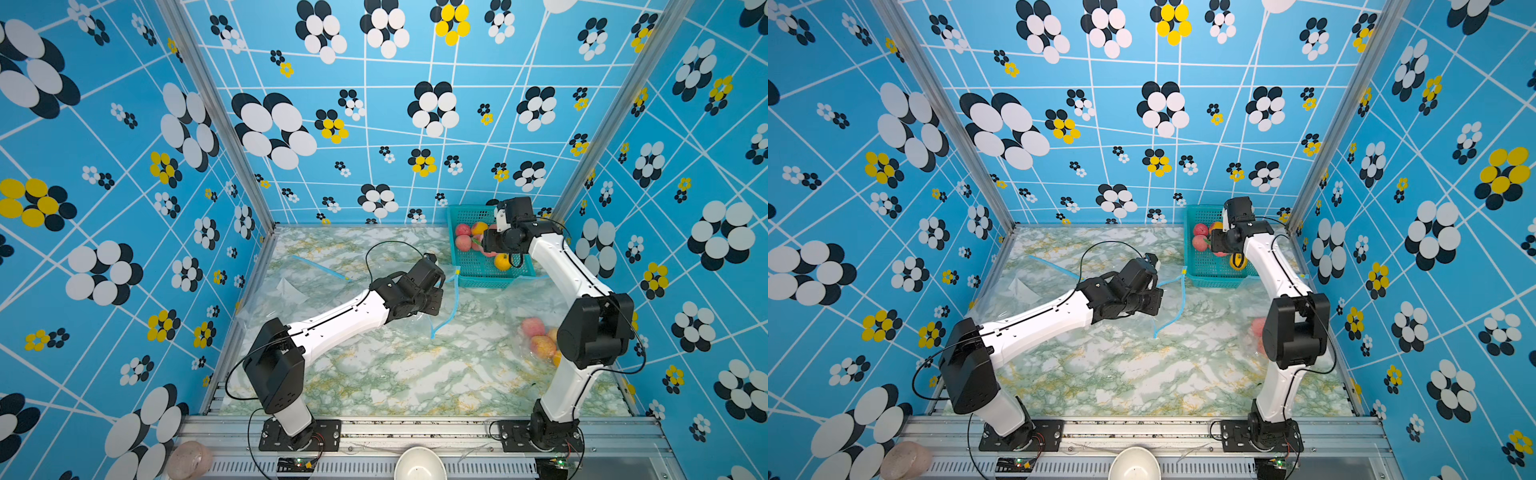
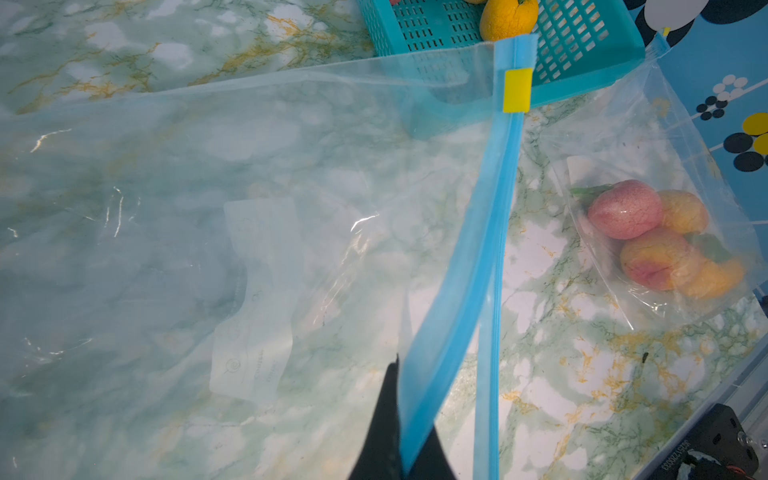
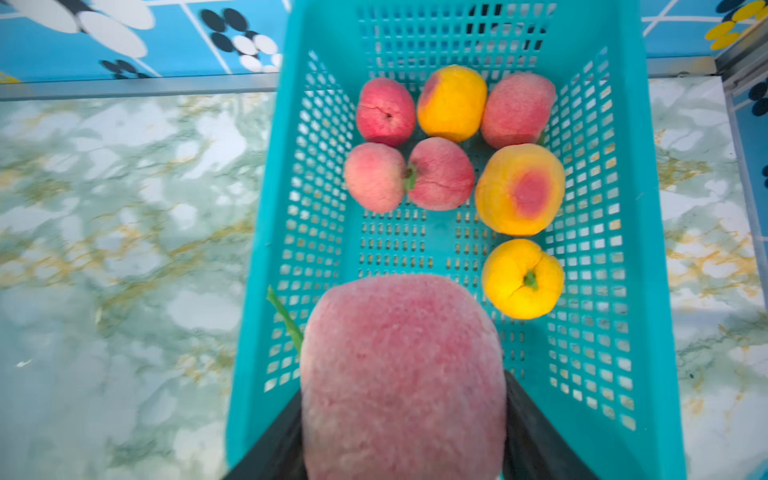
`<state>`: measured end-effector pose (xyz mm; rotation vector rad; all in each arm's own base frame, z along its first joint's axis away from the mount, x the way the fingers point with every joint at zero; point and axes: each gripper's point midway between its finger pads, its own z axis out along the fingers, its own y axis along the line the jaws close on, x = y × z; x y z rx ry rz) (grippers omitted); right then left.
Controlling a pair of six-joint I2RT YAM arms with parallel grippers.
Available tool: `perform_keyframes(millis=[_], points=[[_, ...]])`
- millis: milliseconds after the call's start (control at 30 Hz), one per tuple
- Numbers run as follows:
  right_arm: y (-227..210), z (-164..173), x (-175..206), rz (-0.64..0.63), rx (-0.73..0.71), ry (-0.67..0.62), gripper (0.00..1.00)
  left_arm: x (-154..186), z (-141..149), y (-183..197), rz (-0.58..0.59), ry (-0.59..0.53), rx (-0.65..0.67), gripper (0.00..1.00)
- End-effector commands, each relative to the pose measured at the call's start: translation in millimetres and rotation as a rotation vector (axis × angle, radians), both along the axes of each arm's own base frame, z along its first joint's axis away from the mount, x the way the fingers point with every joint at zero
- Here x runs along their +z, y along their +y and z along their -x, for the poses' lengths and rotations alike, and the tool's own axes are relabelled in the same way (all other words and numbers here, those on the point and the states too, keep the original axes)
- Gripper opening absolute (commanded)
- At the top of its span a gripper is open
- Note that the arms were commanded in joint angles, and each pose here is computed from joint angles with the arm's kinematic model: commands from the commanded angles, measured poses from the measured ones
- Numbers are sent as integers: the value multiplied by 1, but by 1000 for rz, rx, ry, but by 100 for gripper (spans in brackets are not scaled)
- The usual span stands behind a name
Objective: Place the peach in a zip-top bag and seal the zipper
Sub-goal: Pick up the peach from the basket, then place the peach in the zipper food storage bag.
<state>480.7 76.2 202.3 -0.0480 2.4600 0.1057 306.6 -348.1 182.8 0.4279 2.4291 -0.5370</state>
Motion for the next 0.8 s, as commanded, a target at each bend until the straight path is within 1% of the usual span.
perform_keyframes(millis=[0, 67, 100, 133, 167, 200, 267, 367, 433, 600, 767], points=[[23, 29, -8, -58, 14, 9, 62, 1, -3, -1, 50, 10, 4, 0], [30, 47, -4, -79, 2, 15, 61, 3, -7, 2, 48, 7, 10, 0], [39, 59, -5, -112, 15, 17, 61, 9, -7, -2, 75, 8, -17, 0], [50, 68, -4, -153, 30, 9, 61, 12, -8, -1, 73, -6, -23, 0], [62, 79, 1, -187, 52, -18, 61, 11, -12, 5, 55, -20, -2, 0], [70, 88, 2, -195, 69, -42, 62, 6, -12, 6, 59, -11, -3, 0], [77, 102, 3, -237, 81, -27, 62, -7, -9, 4, 63, 23, -18, 0], [79, 120, -4, -261, 91, 4, 61, -14, -8, 7, 46, 33, -11, 0], [77, 129, -2, -266, 89, -1, 61, -14, -9, 8, 52, 35, 6, 0], [64, 153, 18, -253, 90, -36, 61, -13, -10, 11, 68, 29, 41, 0], [77, 181, 24, -352, 144, -27, 61, -12, -11, 13, 66, 20, 53, 0]])
